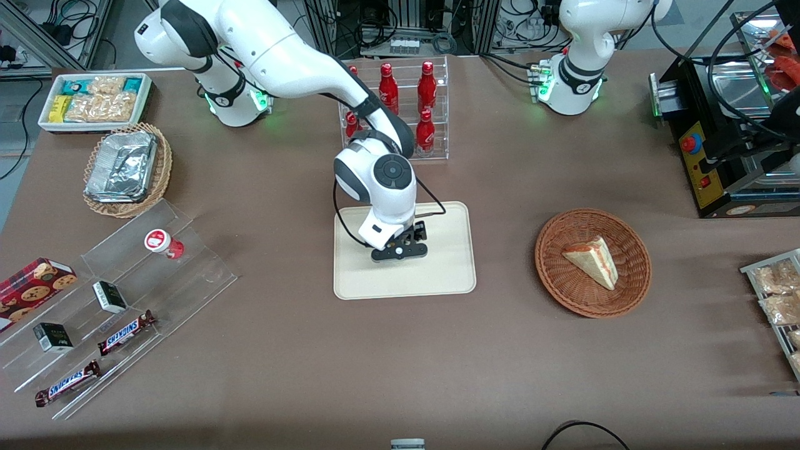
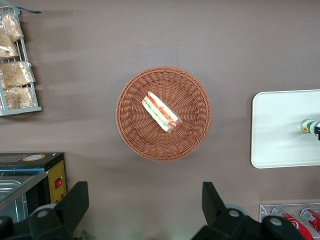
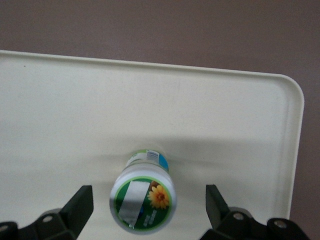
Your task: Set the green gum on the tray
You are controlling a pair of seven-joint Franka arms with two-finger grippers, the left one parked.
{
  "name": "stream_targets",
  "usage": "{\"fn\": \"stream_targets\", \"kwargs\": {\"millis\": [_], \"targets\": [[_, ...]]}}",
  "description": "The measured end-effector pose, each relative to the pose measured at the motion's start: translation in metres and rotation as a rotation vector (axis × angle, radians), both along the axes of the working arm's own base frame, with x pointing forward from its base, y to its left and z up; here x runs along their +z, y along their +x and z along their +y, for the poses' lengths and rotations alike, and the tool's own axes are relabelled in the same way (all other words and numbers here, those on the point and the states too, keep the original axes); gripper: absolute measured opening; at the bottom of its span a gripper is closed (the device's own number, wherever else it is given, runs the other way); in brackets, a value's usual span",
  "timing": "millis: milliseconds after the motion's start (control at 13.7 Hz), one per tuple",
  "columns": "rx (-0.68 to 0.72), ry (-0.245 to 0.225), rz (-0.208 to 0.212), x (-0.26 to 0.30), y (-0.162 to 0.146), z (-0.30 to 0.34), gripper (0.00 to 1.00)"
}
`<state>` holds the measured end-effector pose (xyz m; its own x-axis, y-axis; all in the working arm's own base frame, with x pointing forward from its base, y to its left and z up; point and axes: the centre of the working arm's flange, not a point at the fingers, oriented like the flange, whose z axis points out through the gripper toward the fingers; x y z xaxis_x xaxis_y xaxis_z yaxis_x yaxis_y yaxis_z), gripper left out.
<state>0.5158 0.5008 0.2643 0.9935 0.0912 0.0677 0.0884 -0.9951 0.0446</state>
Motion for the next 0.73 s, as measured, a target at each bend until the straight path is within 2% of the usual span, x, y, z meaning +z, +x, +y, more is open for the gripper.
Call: {"fn": "stream_targets", "kwargs": {"millis": [219,728], "targets": [[0.013,-0.044,0.034,0.049,0.006,-0.021,1.00],[0.073,-0.102,0.142,0.138,0.030,-0.104,1.00]]}}
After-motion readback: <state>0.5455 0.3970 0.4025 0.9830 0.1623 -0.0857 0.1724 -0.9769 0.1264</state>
